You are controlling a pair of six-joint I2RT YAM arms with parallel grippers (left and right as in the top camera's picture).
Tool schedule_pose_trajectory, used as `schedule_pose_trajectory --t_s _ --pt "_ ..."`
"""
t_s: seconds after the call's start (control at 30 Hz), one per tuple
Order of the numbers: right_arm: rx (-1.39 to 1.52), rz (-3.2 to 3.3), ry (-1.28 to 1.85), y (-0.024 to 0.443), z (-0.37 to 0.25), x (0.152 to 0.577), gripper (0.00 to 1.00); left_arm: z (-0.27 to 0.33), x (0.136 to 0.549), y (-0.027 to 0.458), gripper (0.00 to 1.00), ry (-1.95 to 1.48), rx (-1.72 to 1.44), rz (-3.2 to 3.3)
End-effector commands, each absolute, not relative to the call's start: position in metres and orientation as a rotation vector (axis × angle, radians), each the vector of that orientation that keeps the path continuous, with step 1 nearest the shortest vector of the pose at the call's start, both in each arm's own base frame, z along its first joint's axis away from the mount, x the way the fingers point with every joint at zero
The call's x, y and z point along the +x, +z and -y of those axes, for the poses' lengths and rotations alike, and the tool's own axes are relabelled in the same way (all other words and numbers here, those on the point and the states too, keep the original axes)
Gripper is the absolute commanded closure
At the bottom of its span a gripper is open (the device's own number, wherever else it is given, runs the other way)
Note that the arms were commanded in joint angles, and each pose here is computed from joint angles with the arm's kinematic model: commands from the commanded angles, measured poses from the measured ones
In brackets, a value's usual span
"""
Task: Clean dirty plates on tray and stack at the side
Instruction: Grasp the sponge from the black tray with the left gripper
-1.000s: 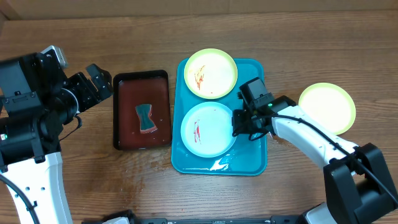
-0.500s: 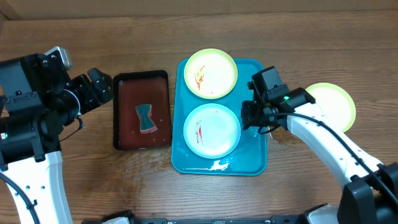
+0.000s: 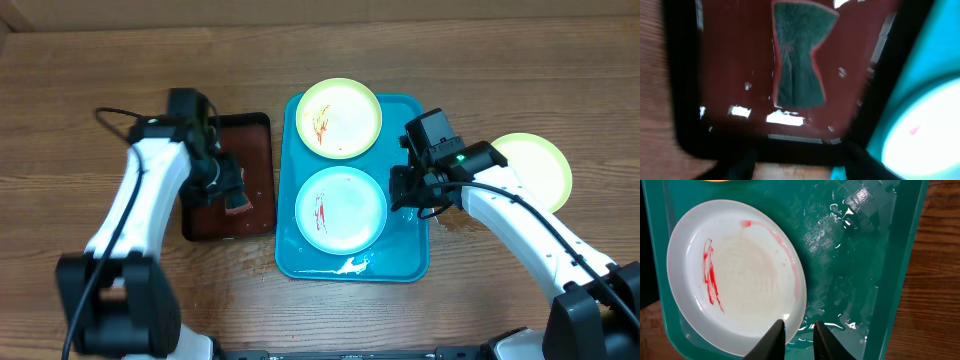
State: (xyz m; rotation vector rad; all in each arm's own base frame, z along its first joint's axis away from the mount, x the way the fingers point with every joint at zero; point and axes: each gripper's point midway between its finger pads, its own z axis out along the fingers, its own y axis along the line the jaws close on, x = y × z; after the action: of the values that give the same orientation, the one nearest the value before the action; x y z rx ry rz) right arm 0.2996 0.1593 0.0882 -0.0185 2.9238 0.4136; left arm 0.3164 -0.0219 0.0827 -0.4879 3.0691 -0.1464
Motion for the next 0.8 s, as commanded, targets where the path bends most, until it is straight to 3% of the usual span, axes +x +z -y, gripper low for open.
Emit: schedule_pose_trajectory --t_s 0.0,0.23,0.3,0.53,0.57,0.63,0.67,0.77 --pt "-0.029 -2.890 0.420 0.098 -0.161 0.305 0.79 0.014 0.321 0.054 0.55 -0.006 -0.535 -3.108" --pt "-0.023 -2.893 0.420 0.098 -0.161 0.304 0.78 0.011 0.345 0.023 0.73 0.023 -0.571 -3.069" --pt "-0.023 -2.893 0.420 0.098 -0.161 0.304 0.78 0.011 0.350 0.022 0.96 0.017 -0.569 -3.052" --pt "-0.009 -2.897 0.417 0.098 -0.160 0.304 0.78 0.009 0.350 0.032 0.96 0.039 -0.555 -3.057" --pt "-0.010 -2.899 0.417 0.098 -0.160 0.303 0.78 0.008 0.350 0.034 0.87 0.041 -0.543 -3.056" --pt "-0.010 -2.904 0.414 0.097 -0.160 0.302 0.77 0.008 0.353 0.037 0.55 0.039 -0.508 -3.057" --pt "-0.009 -2.905 0.414 0.097 -0.160 0.302 0.77 0.008 0.353 0.037 0.47 0.039 -0.508 -3.055" --pt "-0.009 -2.908 0.413 0.097 -0.159 0.301 0.75 0.009 0.356 0.036 0.42 0.035 -0.495 -3.047"
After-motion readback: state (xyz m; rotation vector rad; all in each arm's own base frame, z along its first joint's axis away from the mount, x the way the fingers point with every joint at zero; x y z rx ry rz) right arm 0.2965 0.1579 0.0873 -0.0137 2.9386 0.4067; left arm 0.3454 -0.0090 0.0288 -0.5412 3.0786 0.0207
